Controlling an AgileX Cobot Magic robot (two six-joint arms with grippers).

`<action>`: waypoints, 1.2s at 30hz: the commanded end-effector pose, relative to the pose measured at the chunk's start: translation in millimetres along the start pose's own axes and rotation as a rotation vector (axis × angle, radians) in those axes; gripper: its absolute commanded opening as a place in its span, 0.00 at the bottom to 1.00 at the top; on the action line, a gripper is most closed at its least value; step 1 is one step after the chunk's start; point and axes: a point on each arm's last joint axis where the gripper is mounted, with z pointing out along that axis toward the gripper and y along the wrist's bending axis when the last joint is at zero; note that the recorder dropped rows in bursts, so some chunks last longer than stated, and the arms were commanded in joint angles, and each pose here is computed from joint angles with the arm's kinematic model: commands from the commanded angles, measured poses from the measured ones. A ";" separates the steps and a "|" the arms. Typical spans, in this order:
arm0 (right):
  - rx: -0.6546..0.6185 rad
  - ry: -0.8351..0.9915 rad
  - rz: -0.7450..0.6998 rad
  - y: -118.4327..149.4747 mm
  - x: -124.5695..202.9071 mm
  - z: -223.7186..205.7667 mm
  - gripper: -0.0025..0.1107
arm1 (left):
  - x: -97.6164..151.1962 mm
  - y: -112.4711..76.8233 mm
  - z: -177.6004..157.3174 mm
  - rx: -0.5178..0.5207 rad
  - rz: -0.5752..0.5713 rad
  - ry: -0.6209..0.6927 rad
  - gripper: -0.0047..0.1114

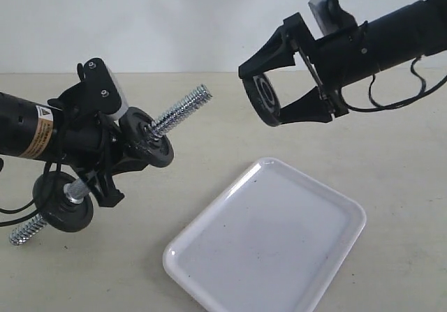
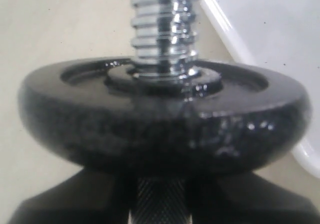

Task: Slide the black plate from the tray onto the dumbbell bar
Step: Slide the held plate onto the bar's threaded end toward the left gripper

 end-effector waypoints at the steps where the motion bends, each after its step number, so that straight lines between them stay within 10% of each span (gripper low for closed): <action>1: 0.038 0.005 -0.082 33.0 10.0 -24.8 0.02 | -21.2 3.6 -14.0 -0.011 -0.039 -0.108 0.08; 36: 0.036 0.084 -0.080 56.8 24.2 -1.3 0.02 | -34.3 -14.6 -2.1 -0.017 0.036 -0.103 0.08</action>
